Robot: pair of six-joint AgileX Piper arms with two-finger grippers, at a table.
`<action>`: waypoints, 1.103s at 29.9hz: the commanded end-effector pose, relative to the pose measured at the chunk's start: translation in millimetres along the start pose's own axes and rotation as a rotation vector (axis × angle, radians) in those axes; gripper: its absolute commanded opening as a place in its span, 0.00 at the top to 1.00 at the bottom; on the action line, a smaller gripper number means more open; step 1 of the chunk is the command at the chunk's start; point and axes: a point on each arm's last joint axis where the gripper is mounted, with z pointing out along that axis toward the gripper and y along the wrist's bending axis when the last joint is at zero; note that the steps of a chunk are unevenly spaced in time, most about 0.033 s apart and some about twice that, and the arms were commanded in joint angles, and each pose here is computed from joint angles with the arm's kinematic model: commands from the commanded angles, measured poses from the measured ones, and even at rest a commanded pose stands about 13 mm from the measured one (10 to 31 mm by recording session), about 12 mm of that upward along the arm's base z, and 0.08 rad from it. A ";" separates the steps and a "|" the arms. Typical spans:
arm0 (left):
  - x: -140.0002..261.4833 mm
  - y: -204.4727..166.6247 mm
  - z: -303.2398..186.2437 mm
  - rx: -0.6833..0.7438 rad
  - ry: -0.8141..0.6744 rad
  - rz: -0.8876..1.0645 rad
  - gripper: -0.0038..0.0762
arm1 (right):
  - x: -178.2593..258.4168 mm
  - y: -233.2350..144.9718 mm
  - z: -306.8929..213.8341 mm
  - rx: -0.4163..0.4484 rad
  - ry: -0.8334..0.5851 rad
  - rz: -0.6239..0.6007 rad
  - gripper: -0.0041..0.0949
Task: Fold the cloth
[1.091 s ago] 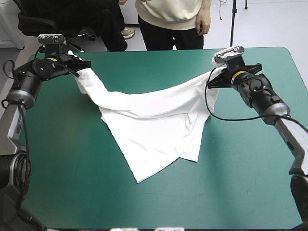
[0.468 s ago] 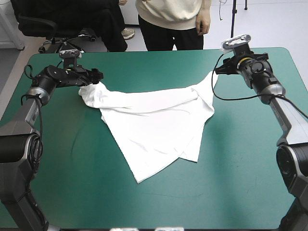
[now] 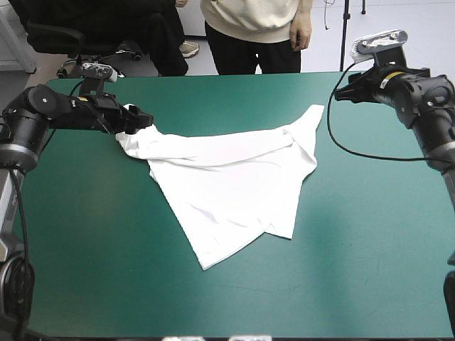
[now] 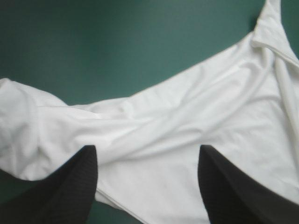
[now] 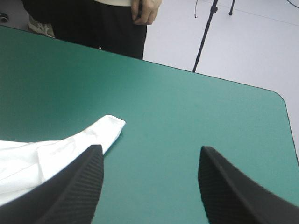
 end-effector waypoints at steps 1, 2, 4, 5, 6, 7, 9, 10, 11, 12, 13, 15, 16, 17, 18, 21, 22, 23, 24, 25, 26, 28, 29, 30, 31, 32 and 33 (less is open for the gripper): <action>-3.9 -52.6 -35.0 0.077 -0.093 0.098 0.40 | -17.7 -6.0 -64.4 0.000 -0.165 0.008 0.43; 0.5 -68.0 -38.4 0.098 -0.083 0.137 0.40 | -15.4 -5.0 -75.5 -0.012 -0.167 0.009 0.43; 10.3 -99.9 -42.2 0.138 -0.049 0.237 0.40 | -9.8 -3.4 -94.8 -0.032 -0.155 0.018 0.44; 16.1 -114.9 -43.1 0.151 -0.026 0.289 0.40 | -6.1 -1.9 -100.5 -0.047 -0.136 0.008 0.44; 22.0 -129.4 -43.0 0.164 -0.004 0.347 0.40 | -2.1 0.1 -106.9 -0.067 -0.119 0.002 0.44; 26.8 -139.6 -42.5 0.171 0.016 0.389 0.40 | 0.7 1.3 -109.3 -0.078 -0.103 -0.002 0.44; 37.5 -161.8 -38.5 0.183 0.083 0.460 0.40 | 6.7 2.7 -115.1 -0.090 -0.073 -0.019 0.44; 43.7 -171.0 -35.9 0.184 0.129 0.488 0.40 | 8.2 2.8 -116.9 -0.092 -0.063 -0.021 0.44; 49.3 -176.9 -33.8 0.176 0.171 0.507 0.40 | 10.1 3.2 -117.8 -0.094 -0.053 -0.024 0.44; 57.1 -184.7 -30.4 0.177 0.222 0.523 0.40 | 11.2 3.3 -119.6 -0.095 -0.047 -0.029 0.44; 66.1 -191.3 -27.3 0.177 0.270 0.553 0.40 | 12.6 3.7 -120.2 -0.100 -0.035 -0.031 0.44; 84.3 -203.5 -19.3 0.181 0.335 0.597 0.39 | 13.6 4.1 -120.2 -0.104 -0.026 -0.040 0.44; 95.1 -208.1 -13.6 0.179 0.363 0.611 0.40 | 13.9 4.2 -120.2 -0.105 -0.022 -0.040 0.44; 106.6 -210.6 -7.2 0.177 0.391 0.623 0.40 | 13.9 4.2 -120.2 -0.105 -0.022 -0.042 0.44; 118.9 -213.9 -0.6 0.176 0.412 0.639 0.40 | 13.9 4.2 -120.2 -0.105 -0.022 -0.042 0.44; 151.2 -215.4 16.7 0.146 0.450 0.664 0.39 | 13.6 4.5 -120.3 -0.109 -0.026 -0.043 0.44; 160.1 -214.3 22.0 0.136 0.451 0.654 0.40 | 13.6 4.5 -120.3 -0.109 -0.026 -0.043 0.44; 166.4 -212.6 25.7 0.128 0.453 0.642 0.40 | 13.6 4.5 -120.3 -0.109 -0.026 -0.044 0.44; 172.9 -210.6 29.6 0.127 0.453 0.632 0.40 | 13.5 4.5 -120.3 -0.108 -0.027 -0.049 0.44; 177.8 -209.2 32.8 0.126 0.447 0.626 0.40 | 13.5 4.5 -120.3 -0.108 -0.027 -0.051 0.44; 181.5 -207.9 35.1 0.124 0.443 0.620 0.40 | 13.5 4.5 -120.3 -0.108 -0.027 -0.054 0.44; 184.6 -207.6 39.7 0.124 0.422 0.605 0.40 | 13.4 5.1 -119.6 -0.114 -0.027 -0.051 0.44; 185.3 -207.8 41.4 0.125 0.422 0.603 0.40 | 13.2 5.5 -119.7 -0.119 -0.029 -0.046 0.44; 186.3 -208.1 45.1 0.124 0.429 0.604 0.40 | 13.2 5.7 -119.7 -0.121 -0.030 -0.045 0.44; 187.0 -208.6 48.5 0.124 0.431 0.604 0.40 | 13.1 6.2 -119.8 -0.126 -0.031 -0.042 0.44; 187.9 -209.0 52.4 0.124 0.434 0.604 0.40 | 13.0 6.3 -119.8 -0.128 -0.031 -0.043 0.44; 189.4 -209.2 57.4 0.122 0.443 0.607 0.40 | 13.0 6.5 -119.8 -0.130 -0.032 -0.042 0.44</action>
